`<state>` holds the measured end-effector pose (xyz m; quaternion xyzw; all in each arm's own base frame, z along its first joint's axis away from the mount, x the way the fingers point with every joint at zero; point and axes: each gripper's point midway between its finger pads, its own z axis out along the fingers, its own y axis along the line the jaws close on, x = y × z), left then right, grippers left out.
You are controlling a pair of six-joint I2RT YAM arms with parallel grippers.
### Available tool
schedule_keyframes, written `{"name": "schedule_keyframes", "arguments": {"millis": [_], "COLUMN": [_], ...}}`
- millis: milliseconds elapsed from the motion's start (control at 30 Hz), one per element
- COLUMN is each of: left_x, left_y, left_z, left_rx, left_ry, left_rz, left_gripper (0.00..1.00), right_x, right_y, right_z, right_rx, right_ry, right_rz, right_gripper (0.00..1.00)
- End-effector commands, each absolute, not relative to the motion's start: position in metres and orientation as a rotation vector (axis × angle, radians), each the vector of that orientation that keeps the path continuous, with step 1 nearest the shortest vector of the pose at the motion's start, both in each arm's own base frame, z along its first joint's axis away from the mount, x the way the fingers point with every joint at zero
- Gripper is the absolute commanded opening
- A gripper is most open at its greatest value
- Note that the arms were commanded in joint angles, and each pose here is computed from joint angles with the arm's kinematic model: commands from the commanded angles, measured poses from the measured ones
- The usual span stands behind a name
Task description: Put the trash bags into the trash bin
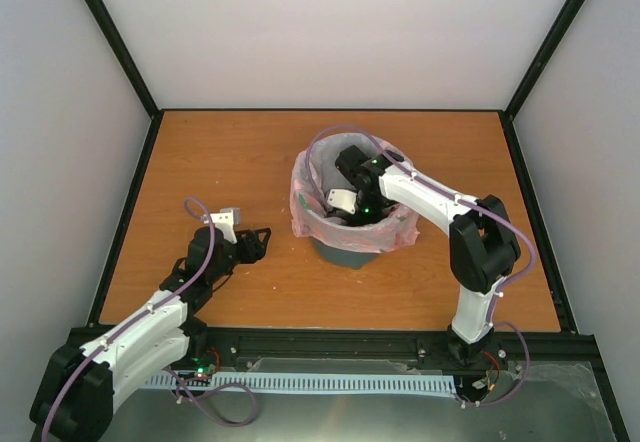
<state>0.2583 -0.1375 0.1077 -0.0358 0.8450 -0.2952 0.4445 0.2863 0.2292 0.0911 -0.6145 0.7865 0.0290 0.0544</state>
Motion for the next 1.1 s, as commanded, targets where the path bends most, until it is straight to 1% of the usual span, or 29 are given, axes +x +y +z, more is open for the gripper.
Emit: {"name": "schedule_keyframes", "arguments": {"millis": [0, 100, 600, 833, 1000, 1067], "left_x": [0.26, 0.26, 0.259, 0.259, 0.258, 0.259], "left_y": [-0.139, -0.139, -0.139, -0.138, -0.138, -0.138], "left_z": [0.113, 0.114, 0.114, 0.116, 0.116, 0.116], "left_rx": [-0.06, -0.058, -0.055, -0.048, -0.052, -0.051], "left_ry": [2.066, 2.062, 2.06, 2.054, 2.052, 2.057], "left_rz": [-0.73, -0.731, -0.731, -0.727, -0.727, -0.722], "left_gripper": [0.66, 0.66, 0.66, 0.67, 0.67, 0.71], "right_x": [0.291, 0.29, 0.292, 0.286, 0.28, 0.281], "right_y": [0.235, 0.236, 0.241, 0.248, 0.237, 0.229], "right_z": [0.117, 0.133, 0.178, 0.232, 0.277, 0.288], "right_rx": [-1.838, -1.83, -1.787, -1.71, -1.598, -1.529], "right_ry": [2.322, 2.302, 2.238, 2.156, 2.081, 2.071], "right_rz": [0.082, 0.087, 0.111, 0.221, 0.274, 0.274], "right_gripper": [0.11, 0.11, 0.12, 0.13, 0.14, 0.14]}}
